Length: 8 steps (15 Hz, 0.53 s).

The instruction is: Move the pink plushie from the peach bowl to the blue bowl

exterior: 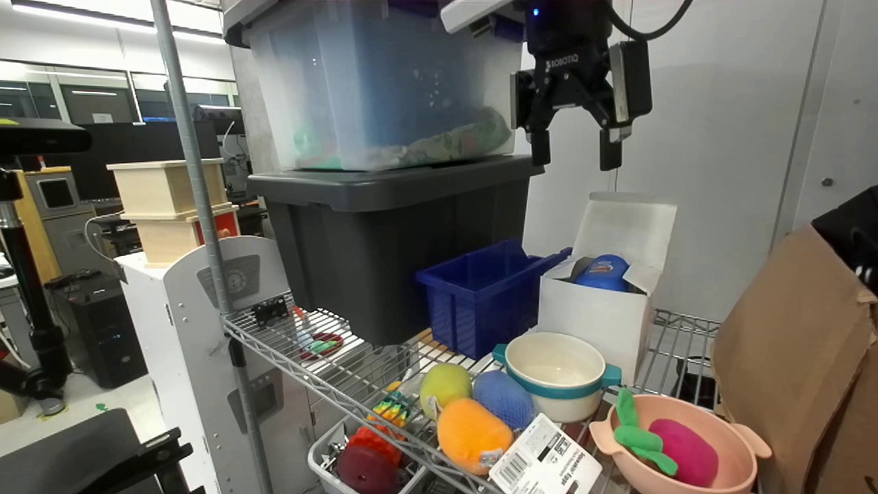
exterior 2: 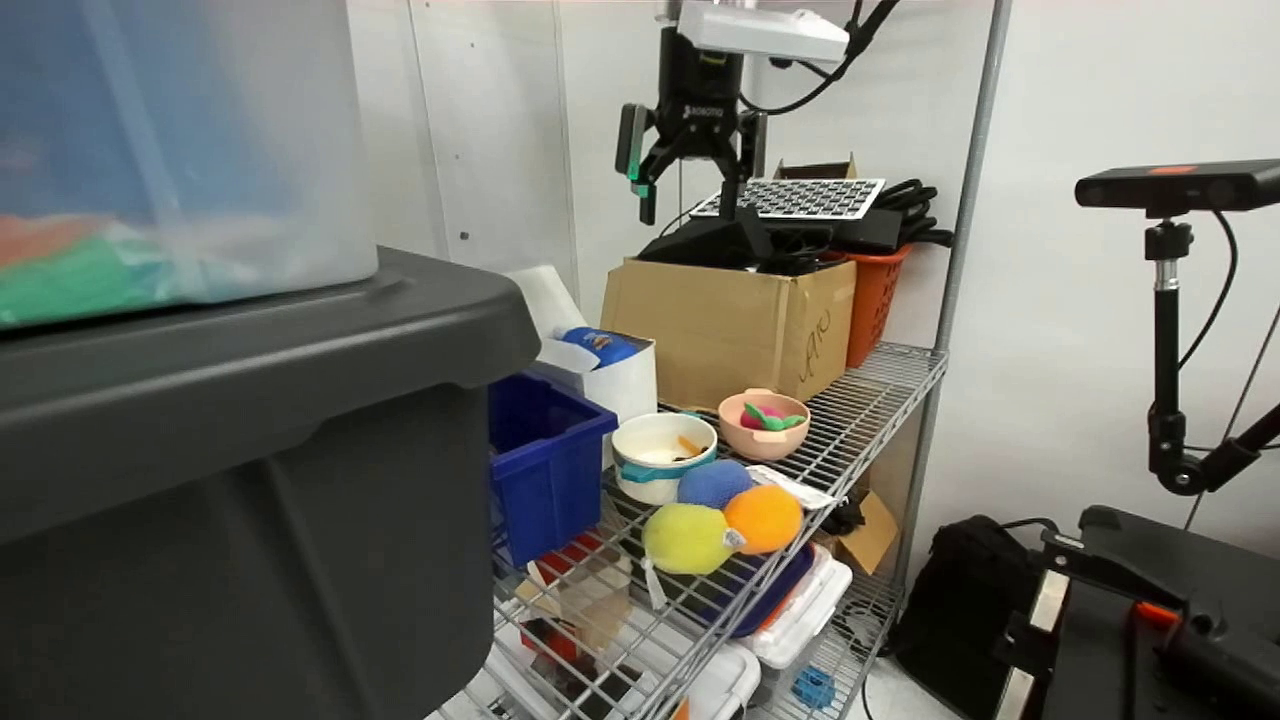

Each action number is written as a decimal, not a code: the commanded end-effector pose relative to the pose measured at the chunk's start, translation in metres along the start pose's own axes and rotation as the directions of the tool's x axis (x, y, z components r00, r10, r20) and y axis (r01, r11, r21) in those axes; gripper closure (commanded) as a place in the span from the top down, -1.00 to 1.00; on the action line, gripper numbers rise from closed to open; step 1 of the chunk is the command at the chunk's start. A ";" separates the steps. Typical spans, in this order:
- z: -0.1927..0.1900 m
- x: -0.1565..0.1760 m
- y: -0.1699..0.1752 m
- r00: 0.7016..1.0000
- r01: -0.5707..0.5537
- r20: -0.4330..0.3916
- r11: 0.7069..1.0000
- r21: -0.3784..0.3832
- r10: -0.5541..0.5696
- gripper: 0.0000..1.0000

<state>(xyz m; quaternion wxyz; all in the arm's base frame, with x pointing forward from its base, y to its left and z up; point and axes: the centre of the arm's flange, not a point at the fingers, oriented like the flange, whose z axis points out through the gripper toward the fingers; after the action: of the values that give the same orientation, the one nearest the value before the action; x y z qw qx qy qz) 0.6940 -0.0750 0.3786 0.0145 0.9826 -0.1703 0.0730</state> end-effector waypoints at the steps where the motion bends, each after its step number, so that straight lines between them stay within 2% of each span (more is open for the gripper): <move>1: 0.019 0.052 -0.014 0.999 -0.019 -0.043 1.000 -0.018 0.018 1.00; 8: 0.045 0.082 -0.026 0.998 -0.005 -0.067 1.000 -0.019 0.004 1.00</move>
<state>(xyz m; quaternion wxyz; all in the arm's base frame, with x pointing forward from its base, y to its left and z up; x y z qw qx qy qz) 0.7548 -0.0805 0.3493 0.0228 0.9798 -0.1715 0.1006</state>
